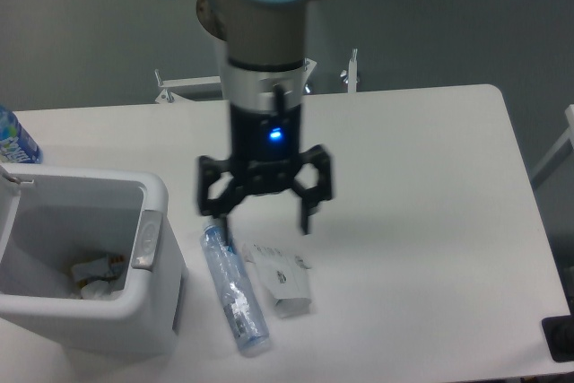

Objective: Open the trash can
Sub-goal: 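Lift the gripper up and away from the opened trash can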

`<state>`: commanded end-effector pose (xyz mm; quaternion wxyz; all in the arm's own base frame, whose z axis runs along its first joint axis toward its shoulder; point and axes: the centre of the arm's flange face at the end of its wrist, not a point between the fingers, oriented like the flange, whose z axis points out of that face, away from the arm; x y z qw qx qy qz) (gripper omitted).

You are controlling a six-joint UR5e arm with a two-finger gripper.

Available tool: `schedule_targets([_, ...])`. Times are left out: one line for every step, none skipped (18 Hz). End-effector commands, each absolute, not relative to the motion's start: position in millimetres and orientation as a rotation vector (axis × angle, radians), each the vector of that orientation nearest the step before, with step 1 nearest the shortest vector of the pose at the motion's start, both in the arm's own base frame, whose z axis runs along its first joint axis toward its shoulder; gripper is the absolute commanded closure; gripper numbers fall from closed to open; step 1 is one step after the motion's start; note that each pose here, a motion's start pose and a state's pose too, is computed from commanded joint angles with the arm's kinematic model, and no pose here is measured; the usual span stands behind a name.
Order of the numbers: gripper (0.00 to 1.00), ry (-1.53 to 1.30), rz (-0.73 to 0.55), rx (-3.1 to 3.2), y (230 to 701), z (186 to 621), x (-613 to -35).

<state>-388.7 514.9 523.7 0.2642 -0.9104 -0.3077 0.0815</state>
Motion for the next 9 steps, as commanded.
schedule_targets([0.0,-0.817,0.25,-2.486,505.0,516.6,-400.0])
schedule_targets([0.0,-0.78,0.281,-2.521,500.0,509.8,-405.7])
schedule_targets([0.0,-0.747,0.318,-2.56,495.3,502.8,-410.2])
schedule_targets([0.0,-0.722,0.367,-2.602,488.6,495.3,-415.5])
schedule_targets([0.0,-0.684,0.423,-2.657,484.0,485.3,-419.0])
schedule_targets([0.0,-0.636,0.476,-2.71,480.3,477.7,-421.5])
schedule_targets([0.0,-0.605,0.515,-2.744,478.8,473.2,-424.8])
schedule_targets([0.0,-0.598,0.531,-2.76,479.2,469.5,-426.5])
schedule_targets([0.0,-0.6,0.529,-2.769,479.7,464.7,-429.3])
